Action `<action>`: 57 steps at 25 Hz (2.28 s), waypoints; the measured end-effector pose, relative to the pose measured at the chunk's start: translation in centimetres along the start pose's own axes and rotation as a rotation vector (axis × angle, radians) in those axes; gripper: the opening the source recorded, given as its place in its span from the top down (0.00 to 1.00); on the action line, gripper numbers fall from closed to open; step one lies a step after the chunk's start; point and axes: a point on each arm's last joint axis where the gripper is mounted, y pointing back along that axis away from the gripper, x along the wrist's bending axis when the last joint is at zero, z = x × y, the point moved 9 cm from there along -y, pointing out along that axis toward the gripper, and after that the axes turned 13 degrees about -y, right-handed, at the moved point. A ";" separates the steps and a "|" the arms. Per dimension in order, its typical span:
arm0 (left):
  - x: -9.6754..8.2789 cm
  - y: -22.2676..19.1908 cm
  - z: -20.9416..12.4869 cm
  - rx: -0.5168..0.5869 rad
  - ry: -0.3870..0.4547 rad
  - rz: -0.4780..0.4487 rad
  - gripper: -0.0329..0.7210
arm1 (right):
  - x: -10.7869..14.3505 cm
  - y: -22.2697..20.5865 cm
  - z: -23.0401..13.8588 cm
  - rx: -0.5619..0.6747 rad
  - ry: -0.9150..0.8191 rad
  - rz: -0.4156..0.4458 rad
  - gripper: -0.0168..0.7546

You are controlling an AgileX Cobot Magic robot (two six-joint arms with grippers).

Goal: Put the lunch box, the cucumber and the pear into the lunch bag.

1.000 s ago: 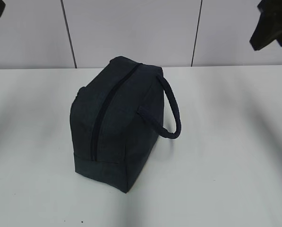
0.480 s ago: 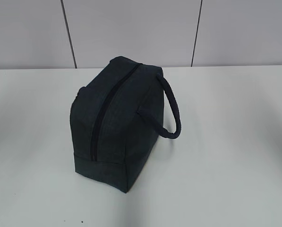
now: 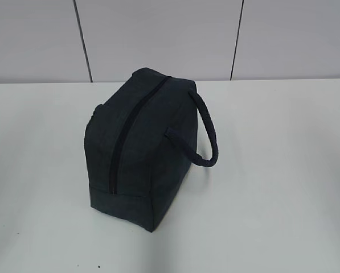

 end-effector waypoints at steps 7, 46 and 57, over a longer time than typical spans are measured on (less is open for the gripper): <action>-1.7 0.2 -7.5 -0.093 0.004 0.030 0.45 | -0.8 -0.8 -7.2 -0.012 -0.019 0.031 0.37; -1.7 -2.2 -14.2 -0.192 -0.024 0.125 0.48 | -2.8 -3.8 -11.9 -0.132 0.032 -0.018 0.37; -1.5 -2.1 -14.3 -0.190 -0.028 0.135 0.53 | -2.8 -3.7 -11.9 -0.148 0.032 -0.016 0.37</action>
